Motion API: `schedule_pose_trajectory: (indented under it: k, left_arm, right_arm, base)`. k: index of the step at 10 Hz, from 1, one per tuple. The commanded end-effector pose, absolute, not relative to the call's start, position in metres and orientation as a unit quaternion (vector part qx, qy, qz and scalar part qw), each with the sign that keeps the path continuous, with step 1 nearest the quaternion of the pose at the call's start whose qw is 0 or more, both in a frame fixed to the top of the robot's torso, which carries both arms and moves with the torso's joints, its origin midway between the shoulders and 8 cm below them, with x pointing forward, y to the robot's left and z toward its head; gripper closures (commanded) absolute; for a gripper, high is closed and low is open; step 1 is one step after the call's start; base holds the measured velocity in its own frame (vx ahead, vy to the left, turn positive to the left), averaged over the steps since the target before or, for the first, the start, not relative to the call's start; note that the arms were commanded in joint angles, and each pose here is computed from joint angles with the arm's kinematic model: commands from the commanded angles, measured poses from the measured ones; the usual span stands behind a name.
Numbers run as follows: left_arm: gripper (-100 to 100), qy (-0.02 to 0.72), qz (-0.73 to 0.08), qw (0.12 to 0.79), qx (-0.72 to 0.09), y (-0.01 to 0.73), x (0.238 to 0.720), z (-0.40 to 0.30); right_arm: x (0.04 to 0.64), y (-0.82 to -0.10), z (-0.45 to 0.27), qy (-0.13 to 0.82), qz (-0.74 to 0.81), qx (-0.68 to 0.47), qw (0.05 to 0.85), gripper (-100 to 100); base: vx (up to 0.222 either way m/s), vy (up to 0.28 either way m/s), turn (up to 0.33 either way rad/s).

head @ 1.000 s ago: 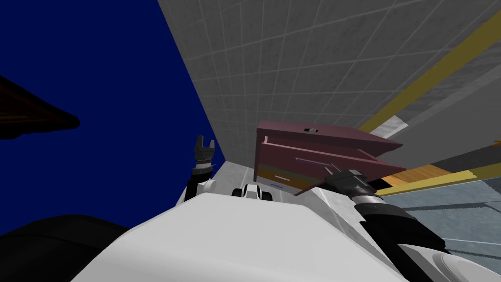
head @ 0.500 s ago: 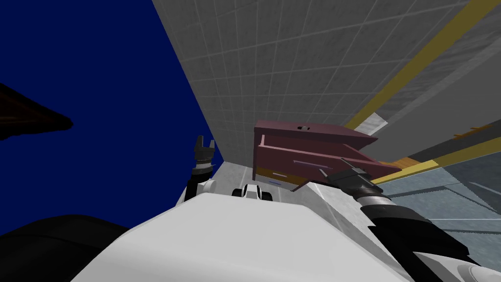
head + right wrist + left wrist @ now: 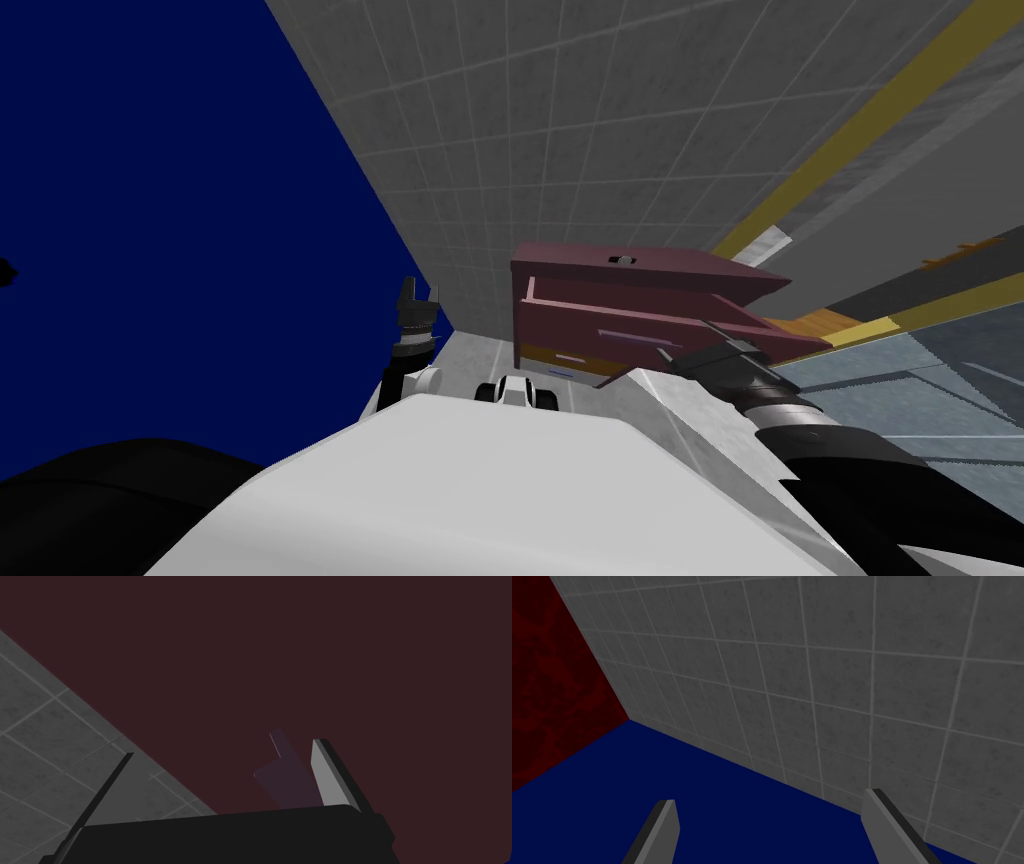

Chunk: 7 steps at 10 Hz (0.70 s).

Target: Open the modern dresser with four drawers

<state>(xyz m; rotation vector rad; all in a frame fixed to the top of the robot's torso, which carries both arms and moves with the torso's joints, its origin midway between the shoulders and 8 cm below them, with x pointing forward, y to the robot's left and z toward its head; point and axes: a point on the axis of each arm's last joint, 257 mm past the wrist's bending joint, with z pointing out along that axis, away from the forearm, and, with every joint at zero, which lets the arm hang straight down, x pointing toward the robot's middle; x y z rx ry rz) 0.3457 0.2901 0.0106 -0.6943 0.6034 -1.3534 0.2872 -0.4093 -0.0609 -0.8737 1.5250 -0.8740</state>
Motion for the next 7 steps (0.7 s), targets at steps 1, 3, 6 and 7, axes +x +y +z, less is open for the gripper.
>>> schedule_pose_trajectory:
  k: [1,3,6,7]
  left_arm:
    - [0,0.269,-0.604,0.684,-0.310,0.290,0.346,0.011]
    - [0,0.269,-0.604,0.683,-0.310,0.290,0.346,0.011]
    - [0,0.269,-0.604,0.683,-0.310,0.290,0.346,0.011]
    - [0,0.269,-0.604,0.683,-0.310,0.290,0.346,0.011]
  right_arm:
    - [0.286,-0.405,-0.058,0.647,-0.365,-0.373,0.556,-100]
    - [0.285,-0.406,-0.063,0.651,-0.362,-0.374,0.553,0]
    - [0.283,-0.407,-0.068,0.656,-0.359,-0.375,0.548,0]
    - [0.282,-0.408,-0.070,0.657,-0.359,-0.375,0.547,0]
  base:
    - [0.026,-0.005,-0.001]
    - [0.005,-0.001,0.003]
    - [0.000,0.000,0.000]
    - [0.000,0.000,0.000]
